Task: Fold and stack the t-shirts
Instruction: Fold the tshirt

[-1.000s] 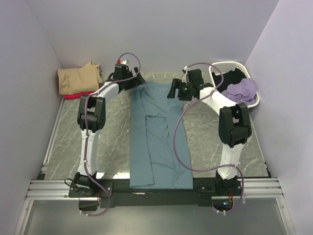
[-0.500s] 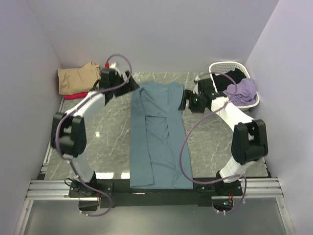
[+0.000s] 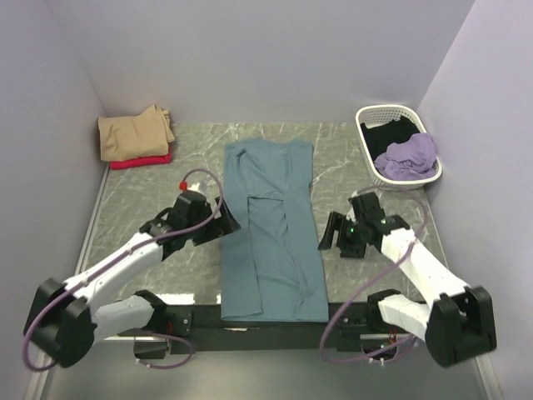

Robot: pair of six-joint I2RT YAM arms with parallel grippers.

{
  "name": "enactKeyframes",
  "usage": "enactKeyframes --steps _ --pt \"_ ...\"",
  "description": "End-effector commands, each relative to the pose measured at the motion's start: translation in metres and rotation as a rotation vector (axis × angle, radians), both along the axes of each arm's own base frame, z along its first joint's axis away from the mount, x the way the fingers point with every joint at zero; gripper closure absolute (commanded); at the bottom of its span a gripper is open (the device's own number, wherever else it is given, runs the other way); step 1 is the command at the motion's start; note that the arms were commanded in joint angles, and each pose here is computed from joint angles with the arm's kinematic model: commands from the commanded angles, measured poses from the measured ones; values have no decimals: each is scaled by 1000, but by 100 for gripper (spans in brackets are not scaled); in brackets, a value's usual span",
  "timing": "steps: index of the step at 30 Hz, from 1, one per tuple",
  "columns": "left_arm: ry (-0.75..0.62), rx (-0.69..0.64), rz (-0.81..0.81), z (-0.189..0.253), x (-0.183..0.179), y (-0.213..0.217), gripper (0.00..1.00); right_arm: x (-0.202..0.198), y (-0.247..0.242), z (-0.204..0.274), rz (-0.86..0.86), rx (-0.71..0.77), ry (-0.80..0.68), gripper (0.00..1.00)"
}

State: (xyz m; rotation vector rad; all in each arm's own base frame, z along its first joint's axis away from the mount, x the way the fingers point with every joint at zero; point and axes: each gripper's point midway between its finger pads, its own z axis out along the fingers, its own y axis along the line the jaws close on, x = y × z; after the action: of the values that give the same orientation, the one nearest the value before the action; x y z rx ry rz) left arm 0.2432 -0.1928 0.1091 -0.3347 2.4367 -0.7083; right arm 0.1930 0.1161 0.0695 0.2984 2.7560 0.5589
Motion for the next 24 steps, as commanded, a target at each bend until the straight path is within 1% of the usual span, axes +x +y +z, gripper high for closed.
enactKeyframes --steps 1,4,5,6,8,9,10,11,13,17,20,24 --pt "83 17 115 -13 -34 17 0 -32 8 7 -85 69 23 18" --pt "131 20 132 -21 -55 20 1 -53 12 2 -120 86 56 18" --pt "144 20 130 -23 -60 20 1 -65 13 -4 -117 75 86 19" --pt "168 29 131 -29 -67 21 1 -69 23 1 -134 124 78 20" --pt "211 42 136 -35 -82 21 1 -84 32 -4 -122 141 101 20" --pt "228 53 121 -40 -90 19 0 -85 37 0 -148 168 98 20" --pt "249 40 129 -42 -96 16 0 -87 36 -1 -160 157 94 20" --pt "258 32 116 -43 -101 12 0 -90 22 -6 -208 88 95 20" --pt "278 49 94 -49 -113 10 1 -93 20 -3 -220 82 80 19" --pt "316 106 70 -61 -126 14 1 -111 4 -32 -276 5 144 19" --pt "359 112 40 -72 -144 14 1 -123 5 -47 -274 7 179 19" --pt "387 78 -10 -77 -165 8 1 -131 5 -57 -265 25 193 22"
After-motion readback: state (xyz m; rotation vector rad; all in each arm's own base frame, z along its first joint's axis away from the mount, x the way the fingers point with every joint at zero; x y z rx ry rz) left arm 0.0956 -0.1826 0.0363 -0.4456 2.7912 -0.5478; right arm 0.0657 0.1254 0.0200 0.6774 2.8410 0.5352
